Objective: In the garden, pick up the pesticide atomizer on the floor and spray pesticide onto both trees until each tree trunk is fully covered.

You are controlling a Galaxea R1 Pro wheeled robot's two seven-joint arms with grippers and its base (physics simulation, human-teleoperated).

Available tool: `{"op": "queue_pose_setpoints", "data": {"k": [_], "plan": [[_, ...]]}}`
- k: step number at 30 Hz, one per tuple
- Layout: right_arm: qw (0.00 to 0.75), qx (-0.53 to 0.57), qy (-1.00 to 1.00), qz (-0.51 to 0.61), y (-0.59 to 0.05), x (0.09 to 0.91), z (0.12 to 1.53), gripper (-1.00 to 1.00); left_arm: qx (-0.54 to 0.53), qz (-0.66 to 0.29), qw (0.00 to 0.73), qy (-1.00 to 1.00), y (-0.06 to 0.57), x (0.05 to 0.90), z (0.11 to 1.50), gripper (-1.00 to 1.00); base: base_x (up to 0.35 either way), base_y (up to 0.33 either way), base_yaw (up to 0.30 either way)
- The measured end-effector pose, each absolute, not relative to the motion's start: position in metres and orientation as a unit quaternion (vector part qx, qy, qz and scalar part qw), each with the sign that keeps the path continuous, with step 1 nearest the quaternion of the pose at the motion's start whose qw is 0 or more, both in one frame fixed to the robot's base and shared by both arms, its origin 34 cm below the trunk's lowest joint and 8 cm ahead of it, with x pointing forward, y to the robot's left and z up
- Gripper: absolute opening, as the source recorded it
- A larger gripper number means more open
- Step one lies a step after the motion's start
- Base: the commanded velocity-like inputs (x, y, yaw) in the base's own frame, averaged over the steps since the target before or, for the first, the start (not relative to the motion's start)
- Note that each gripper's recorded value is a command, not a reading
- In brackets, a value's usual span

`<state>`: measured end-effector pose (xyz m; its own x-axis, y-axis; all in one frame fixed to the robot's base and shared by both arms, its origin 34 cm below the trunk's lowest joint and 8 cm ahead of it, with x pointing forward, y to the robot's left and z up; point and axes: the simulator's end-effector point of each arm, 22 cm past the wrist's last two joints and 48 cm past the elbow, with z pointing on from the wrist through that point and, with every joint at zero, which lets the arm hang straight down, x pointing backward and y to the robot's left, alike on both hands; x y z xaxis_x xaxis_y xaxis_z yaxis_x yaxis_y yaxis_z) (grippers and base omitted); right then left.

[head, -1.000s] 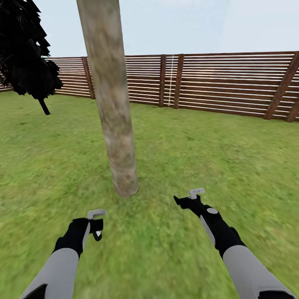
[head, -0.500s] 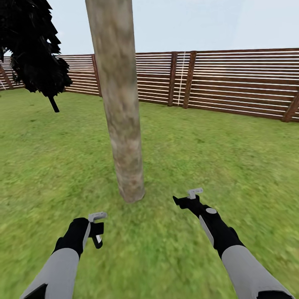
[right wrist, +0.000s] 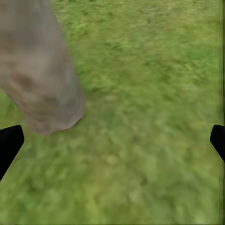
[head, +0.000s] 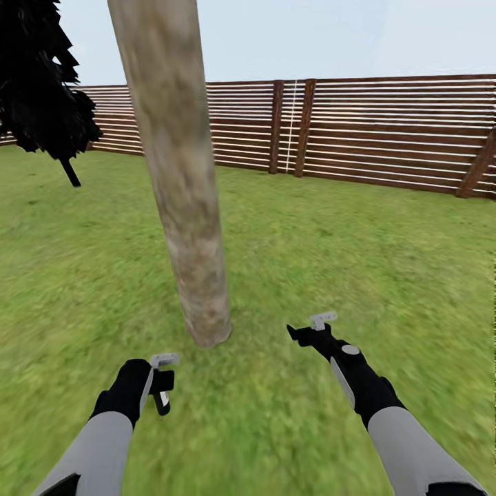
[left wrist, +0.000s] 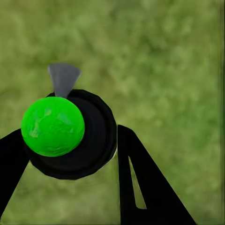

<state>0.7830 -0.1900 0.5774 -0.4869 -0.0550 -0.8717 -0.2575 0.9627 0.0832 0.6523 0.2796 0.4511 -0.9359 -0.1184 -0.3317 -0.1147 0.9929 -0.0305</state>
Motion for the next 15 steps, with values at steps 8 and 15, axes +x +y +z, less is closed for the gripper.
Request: {"op": "queue_pose_setpoints", "data": {"k": [8,15], "plan": [[0.497,-0.091,0.857,0.102,-0.1897,0.7825,0.5751,1.00,-0.057,-0.006,0.169,0.984,0.2787,0.6505,0.4480,-1.00,0.128,0.025,-0.053],[0.497,-0.091,0.857,0.102,-0.1897,0.7823,0.5750,1.00,-0.057,-0.015,0.163,0.985,0.2697,0.6459,0.4435,-1.00,0.059,0.000,-0.071]]}}
